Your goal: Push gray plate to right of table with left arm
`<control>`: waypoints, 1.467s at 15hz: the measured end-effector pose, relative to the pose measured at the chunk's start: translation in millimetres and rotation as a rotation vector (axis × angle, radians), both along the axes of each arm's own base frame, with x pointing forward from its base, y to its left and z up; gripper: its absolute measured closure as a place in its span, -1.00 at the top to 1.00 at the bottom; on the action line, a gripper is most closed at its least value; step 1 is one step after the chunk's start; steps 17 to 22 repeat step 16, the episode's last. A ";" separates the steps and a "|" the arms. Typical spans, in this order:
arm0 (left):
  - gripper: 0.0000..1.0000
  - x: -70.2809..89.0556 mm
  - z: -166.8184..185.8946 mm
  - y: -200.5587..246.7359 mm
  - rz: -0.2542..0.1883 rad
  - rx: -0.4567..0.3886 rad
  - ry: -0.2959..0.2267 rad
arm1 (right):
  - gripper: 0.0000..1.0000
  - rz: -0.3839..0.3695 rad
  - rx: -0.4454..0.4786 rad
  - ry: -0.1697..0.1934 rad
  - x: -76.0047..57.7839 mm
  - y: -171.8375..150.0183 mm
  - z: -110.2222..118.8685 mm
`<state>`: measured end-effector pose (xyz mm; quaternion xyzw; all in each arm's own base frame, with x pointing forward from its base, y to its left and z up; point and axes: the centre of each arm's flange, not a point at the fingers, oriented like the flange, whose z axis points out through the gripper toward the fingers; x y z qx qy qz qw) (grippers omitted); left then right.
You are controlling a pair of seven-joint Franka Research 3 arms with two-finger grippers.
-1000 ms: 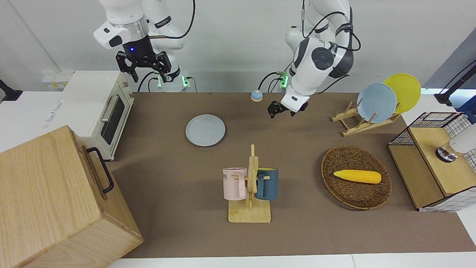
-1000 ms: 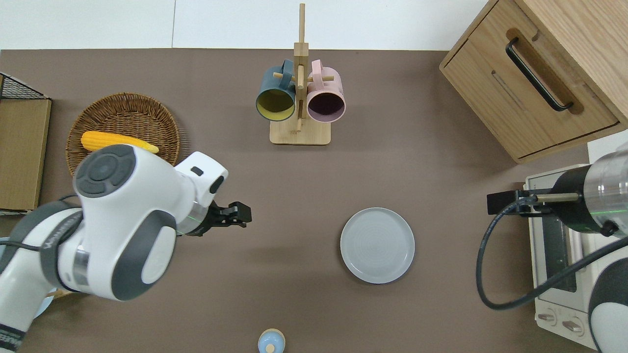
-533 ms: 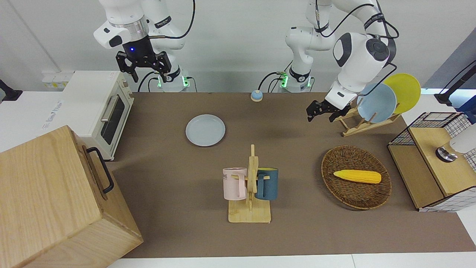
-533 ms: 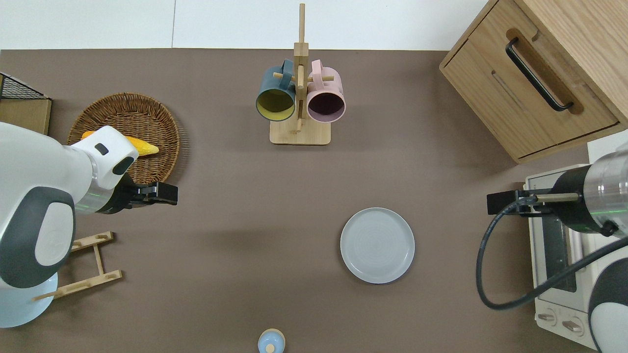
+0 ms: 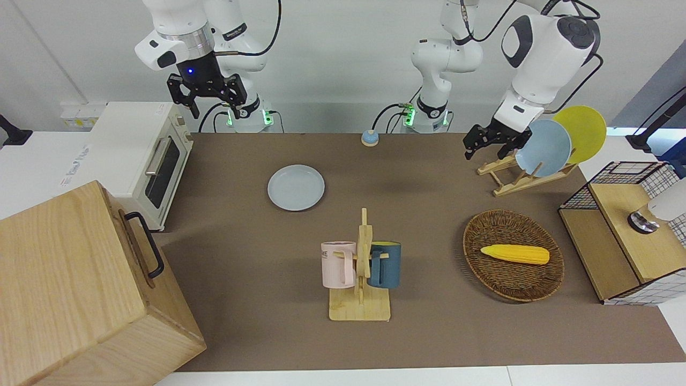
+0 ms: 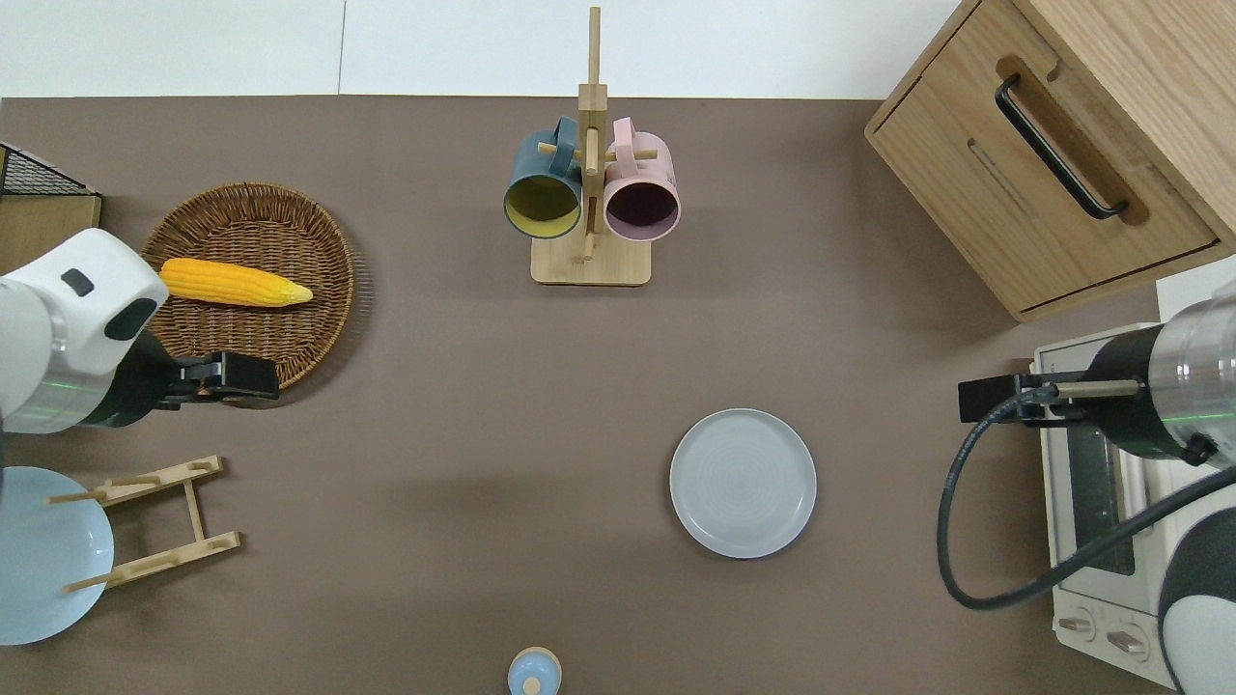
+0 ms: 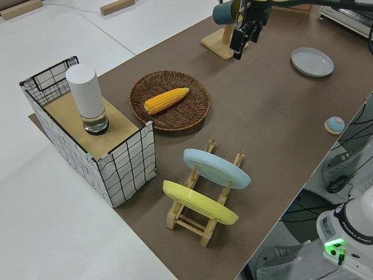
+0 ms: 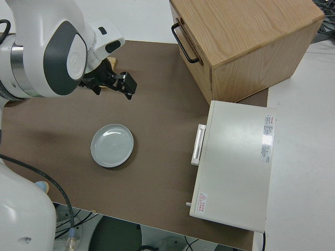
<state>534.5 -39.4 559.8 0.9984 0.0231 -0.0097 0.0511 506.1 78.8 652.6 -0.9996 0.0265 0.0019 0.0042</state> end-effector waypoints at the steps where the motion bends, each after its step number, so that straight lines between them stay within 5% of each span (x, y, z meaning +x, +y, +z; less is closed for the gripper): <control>1: 0.99 -1.2 13.3 3.2 0.003 0.001 -0.004 | 0.99 0.000 0.000 0.000 0.0 0.0 0.0; 7: 0.99 -4.6 44.6 7.8 -0.018 0.088 -0.025 | 0.99 0.000 0.000 0.000 0.0 0.0 0.0; 22: 0.99 -3.7 58.4 11.9 -0.010 0.093 -0.049 | 0.99 0.000 0.000 0.000 0.0 0.0 0.0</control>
